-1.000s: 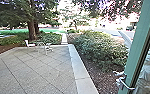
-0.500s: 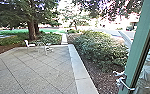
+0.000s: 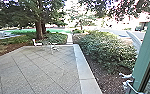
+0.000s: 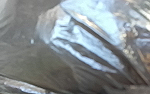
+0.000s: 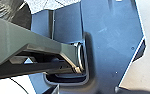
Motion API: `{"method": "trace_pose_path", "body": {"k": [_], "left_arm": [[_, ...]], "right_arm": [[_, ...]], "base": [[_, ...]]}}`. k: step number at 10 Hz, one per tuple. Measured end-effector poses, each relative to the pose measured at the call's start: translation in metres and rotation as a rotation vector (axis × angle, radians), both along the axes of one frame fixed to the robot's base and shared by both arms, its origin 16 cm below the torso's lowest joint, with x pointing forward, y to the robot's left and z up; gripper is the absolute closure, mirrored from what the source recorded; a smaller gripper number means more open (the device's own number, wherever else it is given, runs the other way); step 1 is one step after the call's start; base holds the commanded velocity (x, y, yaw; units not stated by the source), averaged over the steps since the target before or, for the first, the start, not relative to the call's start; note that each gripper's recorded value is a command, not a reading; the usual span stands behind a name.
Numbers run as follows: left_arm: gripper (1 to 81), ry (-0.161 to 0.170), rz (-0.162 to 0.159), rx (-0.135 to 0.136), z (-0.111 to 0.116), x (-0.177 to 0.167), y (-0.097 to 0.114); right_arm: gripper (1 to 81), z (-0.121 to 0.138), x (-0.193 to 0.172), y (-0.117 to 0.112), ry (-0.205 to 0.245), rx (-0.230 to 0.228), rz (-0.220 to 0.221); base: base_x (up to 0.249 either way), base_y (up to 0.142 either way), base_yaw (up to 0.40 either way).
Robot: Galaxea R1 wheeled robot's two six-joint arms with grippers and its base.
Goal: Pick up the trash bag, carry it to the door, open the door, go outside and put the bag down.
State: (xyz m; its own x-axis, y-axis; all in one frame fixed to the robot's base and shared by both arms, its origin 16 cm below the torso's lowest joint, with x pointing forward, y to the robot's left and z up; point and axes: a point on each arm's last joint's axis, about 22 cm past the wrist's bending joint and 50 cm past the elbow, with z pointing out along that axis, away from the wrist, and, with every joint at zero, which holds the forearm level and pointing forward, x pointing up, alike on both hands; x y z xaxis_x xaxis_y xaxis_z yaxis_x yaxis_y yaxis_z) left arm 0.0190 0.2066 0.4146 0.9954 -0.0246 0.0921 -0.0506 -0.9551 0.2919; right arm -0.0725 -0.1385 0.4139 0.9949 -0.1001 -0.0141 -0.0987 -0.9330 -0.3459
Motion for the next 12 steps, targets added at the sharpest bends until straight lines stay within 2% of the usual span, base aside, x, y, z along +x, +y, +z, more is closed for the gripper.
{"method": "trace_pose_path", "body": {"k": [2,3,7,8,10,11,12], "left_arm": [[81.1,0.011,0.006,-0.005,0.000,-0.008,0.003],[81.1,0.004,0.005,-0.009,0.002,-0.003,0.004],[81.1,-0.009,0.000,-0.078,0.016,0.010,0.005],[81.1,-0.014,0.002,-0.095,0.023,0.017,0.011],[81.1,-0.027,0.028,-0.112,0.037,0.045,0.034],[81.1,-0.011,0.055,-0.111,0.044,0.059,0.053],[81.1,0.010,0.086,-0.101,0.048,0.076,0.073]], "right_arm": [[1.0,0.002,0.004,-0.002,-0.015,0.016,0.037],[1.0,0.004,0.001,0.001,-0.015,0.039,0.043],[1.0,0.034,0.008,0.015,-0.030,0.188,0.045],[1.0,0.044,0.012,0.008,-0.036,0.216,0.045],[1.0,0.056,0.011,-0.026,-0.031,0.220,0.043],[1.0,0.061,-0.002,-0.046,-0.001,0.210,0.040],[1.0,0.065,-0.017,-0.046,0.035,0.217,0.037]], "base": [[0.000,0.000,0.000],[0.000,0.000,0.000],[0.000,0.000,0.000],[0.000,0.000,0.000],[0.000,0.000,0.000],[0.000,0.000,0.000],[0.000,0.000,0.000]]}}
